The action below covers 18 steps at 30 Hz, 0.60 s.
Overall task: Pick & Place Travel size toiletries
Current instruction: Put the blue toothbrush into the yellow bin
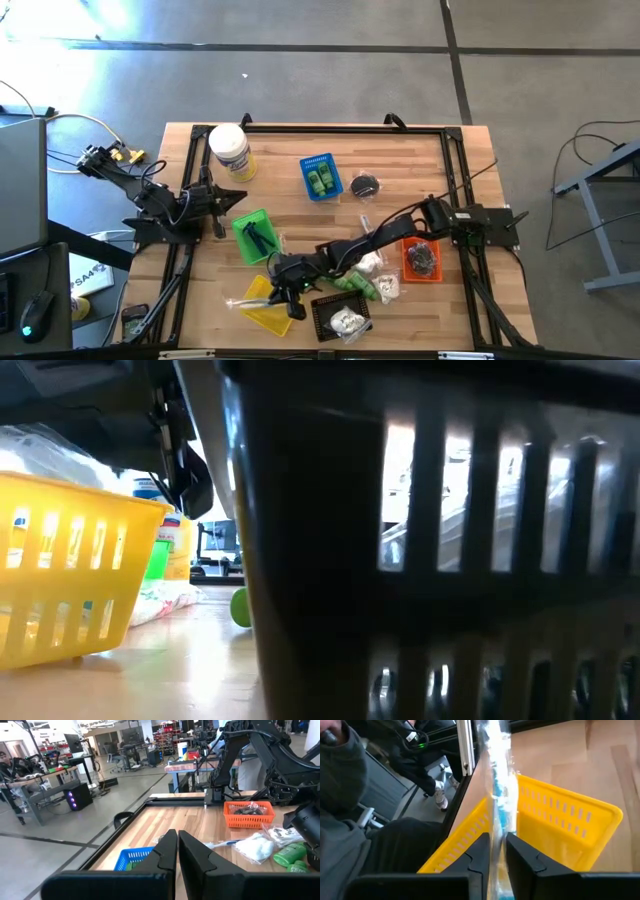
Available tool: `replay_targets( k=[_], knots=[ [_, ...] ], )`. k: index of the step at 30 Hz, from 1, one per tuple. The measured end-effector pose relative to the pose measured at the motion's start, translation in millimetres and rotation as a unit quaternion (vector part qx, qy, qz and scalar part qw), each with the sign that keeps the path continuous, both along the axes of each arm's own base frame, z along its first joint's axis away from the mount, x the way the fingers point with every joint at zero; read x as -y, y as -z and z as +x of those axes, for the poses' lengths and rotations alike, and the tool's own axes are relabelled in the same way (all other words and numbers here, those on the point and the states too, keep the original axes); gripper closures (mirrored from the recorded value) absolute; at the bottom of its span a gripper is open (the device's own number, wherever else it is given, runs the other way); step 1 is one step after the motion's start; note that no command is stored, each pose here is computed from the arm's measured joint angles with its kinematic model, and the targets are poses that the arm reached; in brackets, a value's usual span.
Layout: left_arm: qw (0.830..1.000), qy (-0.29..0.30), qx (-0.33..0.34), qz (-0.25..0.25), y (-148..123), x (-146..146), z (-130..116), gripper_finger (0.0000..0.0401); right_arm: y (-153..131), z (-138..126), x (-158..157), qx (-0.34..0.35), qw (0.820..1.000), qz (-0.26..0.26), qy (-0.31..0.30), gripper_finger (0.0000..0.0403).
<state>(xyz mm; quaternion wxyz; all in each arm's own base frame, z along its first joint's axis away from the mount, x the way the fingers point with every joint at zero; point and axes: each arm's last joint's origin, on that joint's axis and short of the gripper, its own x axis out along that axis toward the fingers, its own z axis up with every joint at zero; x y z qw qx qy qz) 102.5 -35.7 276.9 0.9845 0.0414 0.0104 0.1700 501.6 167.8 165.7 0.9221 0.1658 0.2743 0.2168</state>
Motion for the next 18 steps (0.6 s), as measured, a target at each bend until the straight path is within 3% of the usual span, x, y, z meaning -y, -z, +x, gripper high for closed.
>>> replay_targets(
  k=[11,15,18],
  knots=[
    [1.0,0.0,0.0,-0.001,0.0,0.0,0.0,0.0389,-1.3,-0.6,-3.1,0.0,1.0,0.015,-0.009,0.025],
    [1.0,0.0,-0.001,0.002,-0.1,0.0,0.0,0.0389,-4.5,0.4,-3.1,0.024,1.0,0.002,-0.017,0.0241],
    [1.0,-0.008,-0.003,0.004,0.1,-0.4,-0.1,0.0389,-21.9,-0.5,1.4,0.061,0.998,-0.019,-0.027,0.0251]
  ],
)
